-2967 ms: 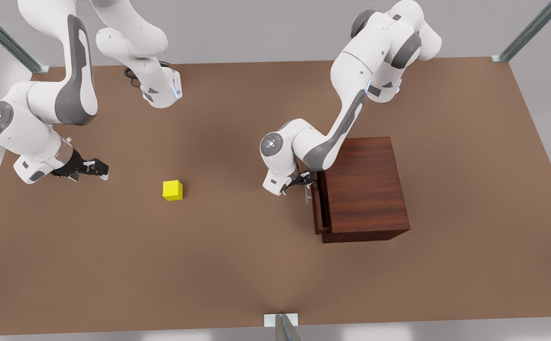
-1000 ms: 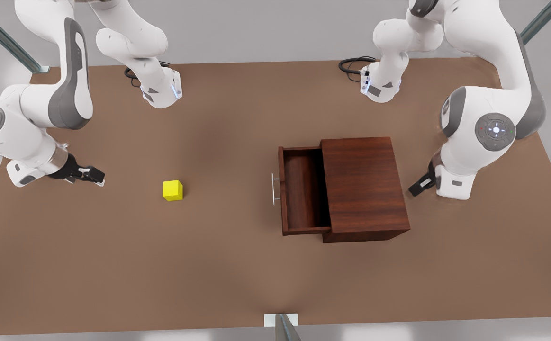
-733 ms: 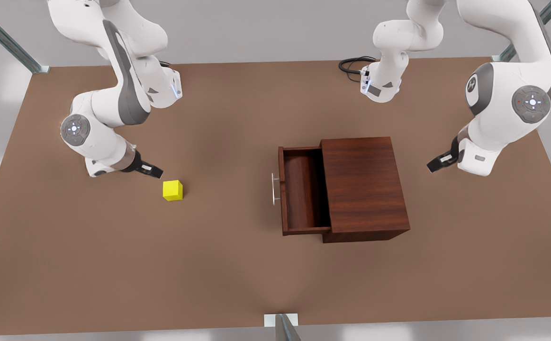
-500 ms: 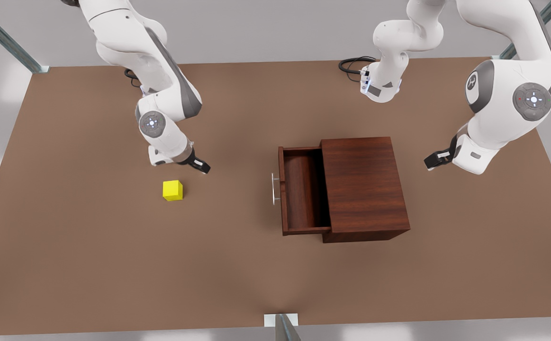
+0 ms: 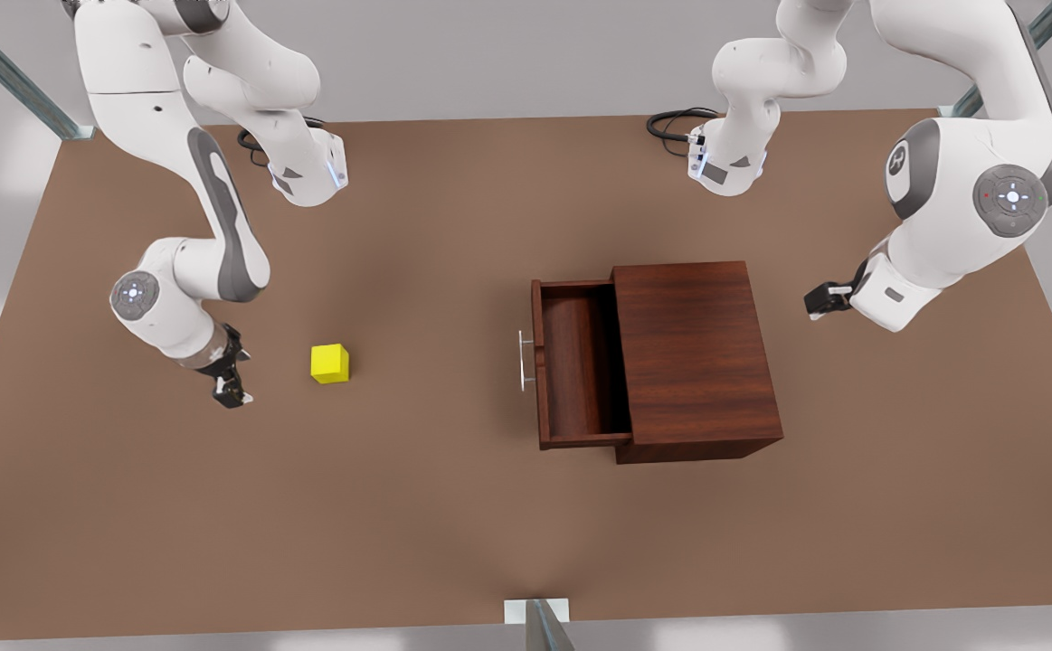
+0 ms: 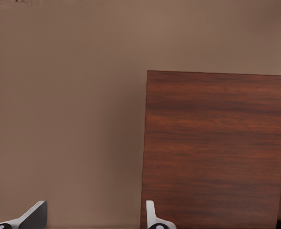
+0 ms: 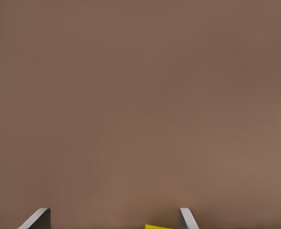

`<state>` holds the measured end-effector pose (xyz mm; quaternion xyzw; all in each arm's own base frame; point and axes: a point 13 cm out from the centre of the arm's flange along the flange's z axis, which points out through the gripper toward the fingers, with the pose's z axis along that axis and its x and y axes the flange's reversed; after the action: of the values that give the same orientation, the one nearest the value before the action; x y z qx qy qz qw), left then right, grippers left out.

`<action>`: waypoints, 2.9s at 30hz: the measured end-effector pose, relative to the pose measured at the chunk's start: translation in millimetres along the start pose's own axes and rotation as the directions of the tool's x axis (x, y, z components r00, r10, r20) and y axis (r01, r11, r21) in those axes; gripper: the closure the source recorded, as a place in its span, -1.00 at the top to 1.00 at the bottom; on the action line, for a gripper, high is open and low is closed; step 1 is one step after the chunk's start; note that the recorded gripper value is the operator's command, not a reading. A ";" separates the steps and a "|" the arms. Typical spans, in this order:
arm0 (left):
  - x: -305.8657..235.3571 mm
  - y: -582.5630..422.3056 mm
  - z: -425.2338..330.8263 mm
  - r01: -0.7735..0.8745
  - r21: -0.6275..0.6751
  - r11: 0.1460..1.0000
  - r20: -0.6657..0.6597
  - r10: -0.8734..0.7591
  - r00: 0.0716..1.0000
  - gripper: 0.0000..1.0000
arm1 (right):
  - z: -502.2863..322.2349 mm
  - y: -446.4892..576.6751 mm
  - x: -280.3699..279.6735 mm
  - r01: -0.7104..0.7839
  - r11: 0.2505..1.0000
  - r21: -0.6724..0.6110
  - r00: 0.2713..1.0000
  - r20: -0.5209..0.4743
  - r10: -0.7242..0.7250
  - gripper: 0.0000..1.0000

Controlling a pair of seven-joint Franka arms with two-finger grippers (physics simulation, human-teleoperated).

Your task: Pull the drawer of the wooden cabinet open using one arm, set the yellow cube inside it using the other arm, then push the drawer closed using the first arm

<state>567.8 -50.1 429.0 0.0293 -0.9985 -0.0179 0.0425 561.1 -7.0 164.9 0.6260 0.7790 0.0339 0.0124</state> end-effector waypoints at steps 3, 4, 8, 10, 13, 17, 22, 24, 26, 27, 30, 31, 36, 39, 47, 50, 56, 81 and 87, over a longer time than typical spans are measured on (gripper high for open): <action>0.1 1.2 0.6 -0.017 0.000 1.000 -0.002 0.017 1.000 1.00 | 14.2 -6.2 -1.6 -0.040 0.999 0.023 0.999 0.001 0.040 1.00; 0.2 1.6 0.7 -0.022 0.000 1.000 -0.002 0.022 1.000 1.00 | 14.6 -8.4 -3.0 -0.051 0.998 0.027 0.999 0.004 0.051 1.00; 1.3 1.3 1.2 -0.041 0.000 0.999 -0.007 0.041 0.999 1.00 | 22.2 -23.7 0.2 -0.074 0.994 0.085 0.997 0.005 0.074 1.00; 2.3 -0.6 1.4 -0.051 -0.001 0.999 -0.010 0.051 0.999 1.00 | 26.6 -30.4 7.2 -0.078 0.991 0.113 0.997 0.003 0.078 1.00; 2.7 -3.3 0.4 -0.066 -0.002 0.998 -0.009 0.066 0.998 1.00 | 32.9 -37.1 21.1 -0.075 0.987 0.145 0.997 -0.003 0.076 1.00; 1.0 -4.3 -1.8 -0.079 -0.001 0.997 -0.005 0.079 0.997 1.00 | 45.9 -41.4 47.0 -0.059 0.982 0.180 0.998 -0.017 0.063 1.00; 7.5 -4.7 5.6 -0.095 -0.009 0.995 -0.038 0.094 0.995 1.00 | 58.9 -42.9 70.2 -0.053 0.979 0.195 0.998 -0.028 0.060 1.00; 9.2 -3.0 4.0 -0.095 -0.011 0.995 -0.039 0.095 0.995 1.00 | 64.3 -42.8 74.9 -0.057 0.979 0.196 0.997 -0.030 0.064 1.00; 10.3 -0.4 1.3 -0.094 -0.012 0.995 -0.038 0.094 0.995 1.00 | 68.1 -44.1 76.9 -0.064 0.978 0.197 0.997 -0.030 0.071 1.00; 10.4 1.0 0.3 -0.093 -0.013 0.996 -0.038 0.092 0.995 1.00 | 69.7 -44.5 77.7 -0.067 0.978 0.197 0.997 -0.030 0.074 1.00; 11.1 4.5 -1.5 -0.090 -0.014 0.996 -0.039 0.089 0.995 1.00 | 77.2 -45.9 85.5 -0.063 0.977 0.202 0.997 -0.031 0.071 1.00; 11.3 5.4 -1.4 -0.089 -0.014 0.996 -0.041 0.089 0.995 1.00 | 79.4 -46.4 87.1 -0.064 0.977 0.204 0.997 -0.031 0.071 1.00; 13.8 4.5 -1.3 -0.091 -0.015 0.996 -0.049 0.090 0.995 1.00 | 93.0 -48.9 98.7 -0.055 0.975 0.214 0.997 -0.032 0.063 1.00; 15.6 0.2 0.5 -0.097 -0.016 0.995 -0.060 0.096 0.994 1.00 | 100.5 -50.5 104.5 -0.051 0.975 0.218 0.998 -0.032 0.059 1.00; 20.0 0.1 6.0 -0.089 -0.020 0.996 -0.081 0.087 0.993 1.00 | 111.6 -43.4 114.0 -0.057 0.981 0.186 0.998 -0.028 0.063 1.00; 19.1 -1.0 7.0 -0.086 -0.020 0.996 -0.083 0.084 0.993 1.00 | 111.3 -40.0 114.7 -0.064 0.983 0.173 0.997 -0.026 0.070 0.62; 18.4 -5.2 7.1 -0.086 -0.022 0.996 -0.082 0.084 0.993 1.00 | 110.0 -34.9 113.9 -0.079 0.985 0.153 0.996 -0.023 0.084 0.38; 20.6 -10.7 7.6 -0.079 -0.024 0.997 -0.085 0.076 0.993 1.00 | -117.6 129.9 275.0 -0.069 0.997 0.033 0.979 -0.190 0.074 0.24; 22.6 -19.0 8.2 -0.084 -0.026 0.996 -0.087 0.082 0.993 1.00 | -142.0 133.4 351.7 -0.059 0.995 0.083 0.974 -0.215 0.075 0.24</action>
<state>545.7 -70.1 422.0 -0.0120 -0.9957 -0.0298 0.0864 606.3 359.6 323.7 0.6444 0.7548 0.0728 -0.0981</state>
